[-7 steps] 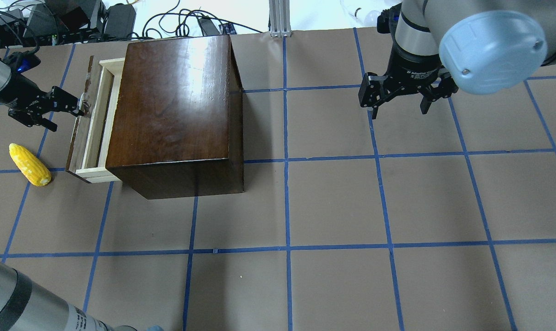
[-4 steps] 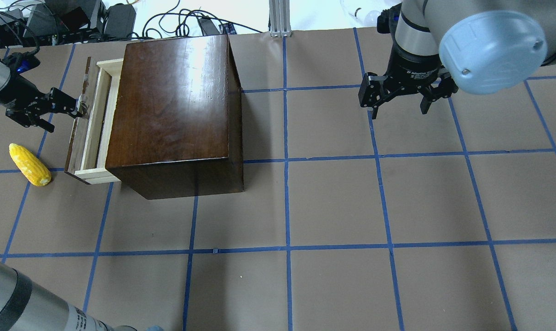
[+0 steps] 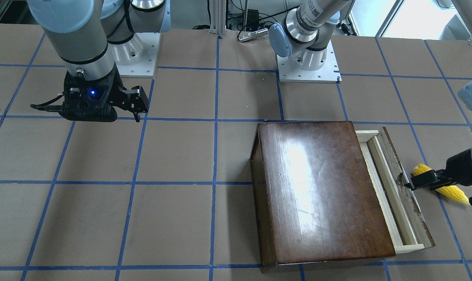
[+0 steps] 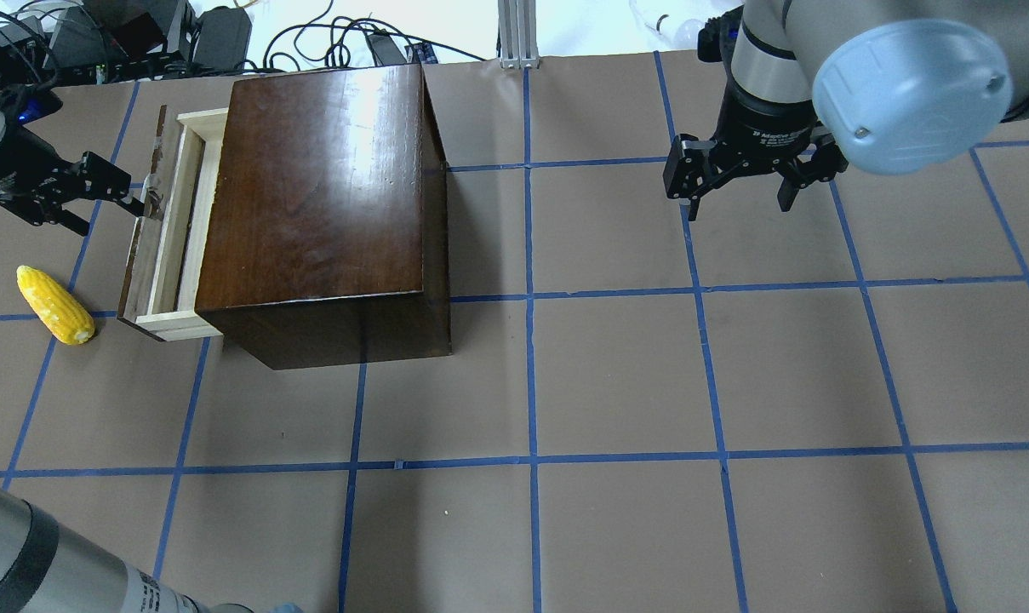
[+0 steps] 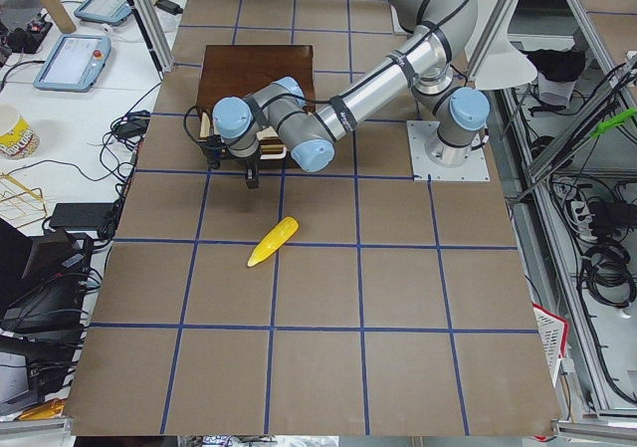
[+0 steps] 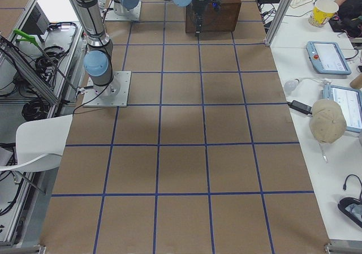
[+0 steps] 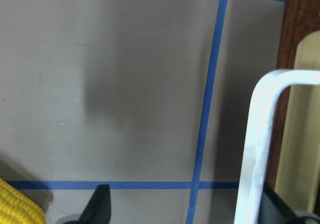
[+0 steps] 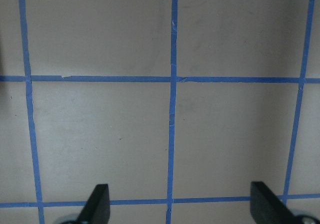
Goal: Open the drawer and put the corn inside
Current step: 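Move the left gripper over the yellow corn cob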
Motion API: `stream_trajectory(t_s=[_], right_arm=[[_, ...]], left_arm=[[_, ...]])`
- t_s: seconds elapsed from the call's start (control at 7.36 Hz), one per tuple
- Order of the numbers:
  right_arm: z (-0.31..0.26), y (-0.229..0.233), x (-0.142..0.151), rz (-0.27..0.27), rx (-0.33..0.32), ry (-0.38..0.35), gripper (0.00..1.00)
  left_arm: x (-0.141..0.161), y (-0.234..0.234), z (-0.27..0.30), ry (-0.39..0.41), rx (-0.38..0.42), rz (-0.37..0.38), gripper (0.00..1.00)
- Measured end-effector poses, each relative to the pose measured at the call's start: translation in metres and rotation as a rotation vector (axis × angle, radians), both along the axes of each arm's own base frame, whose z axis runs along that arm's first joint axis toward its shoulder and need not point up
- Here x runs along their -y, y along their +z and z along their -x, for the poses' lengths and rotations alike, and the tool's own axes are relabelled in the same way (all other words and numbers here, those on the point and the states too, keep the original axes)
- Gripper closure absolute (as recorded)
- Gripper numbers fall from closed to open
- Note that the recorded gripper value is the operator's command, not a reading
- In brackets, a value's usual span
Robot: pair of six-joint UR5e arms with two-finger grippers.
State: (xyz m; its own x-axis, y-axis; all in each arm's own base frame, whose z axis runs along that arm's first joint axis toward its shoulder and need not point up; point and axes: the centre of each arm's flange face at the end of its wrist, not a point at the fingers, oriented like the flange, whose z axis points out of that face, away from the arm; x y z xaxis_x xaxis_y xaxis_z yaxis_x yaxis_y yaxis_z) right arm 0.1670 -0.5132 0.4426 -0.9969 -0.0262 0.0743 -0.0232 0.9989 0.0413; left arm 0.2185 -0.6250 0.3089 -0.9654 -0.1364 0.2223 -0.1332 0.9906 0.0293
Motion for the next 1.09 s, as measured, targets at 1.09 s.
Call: stream_trajectory(t_s=[1.09], right_arm=[[0.000, 0.000, 0.000, 0.000, 0.000, 0.000, 0.00]], left_arm=[[-0.028, -0.019, -0.086, -0.077, 0.164, -0.032, 0.00]])
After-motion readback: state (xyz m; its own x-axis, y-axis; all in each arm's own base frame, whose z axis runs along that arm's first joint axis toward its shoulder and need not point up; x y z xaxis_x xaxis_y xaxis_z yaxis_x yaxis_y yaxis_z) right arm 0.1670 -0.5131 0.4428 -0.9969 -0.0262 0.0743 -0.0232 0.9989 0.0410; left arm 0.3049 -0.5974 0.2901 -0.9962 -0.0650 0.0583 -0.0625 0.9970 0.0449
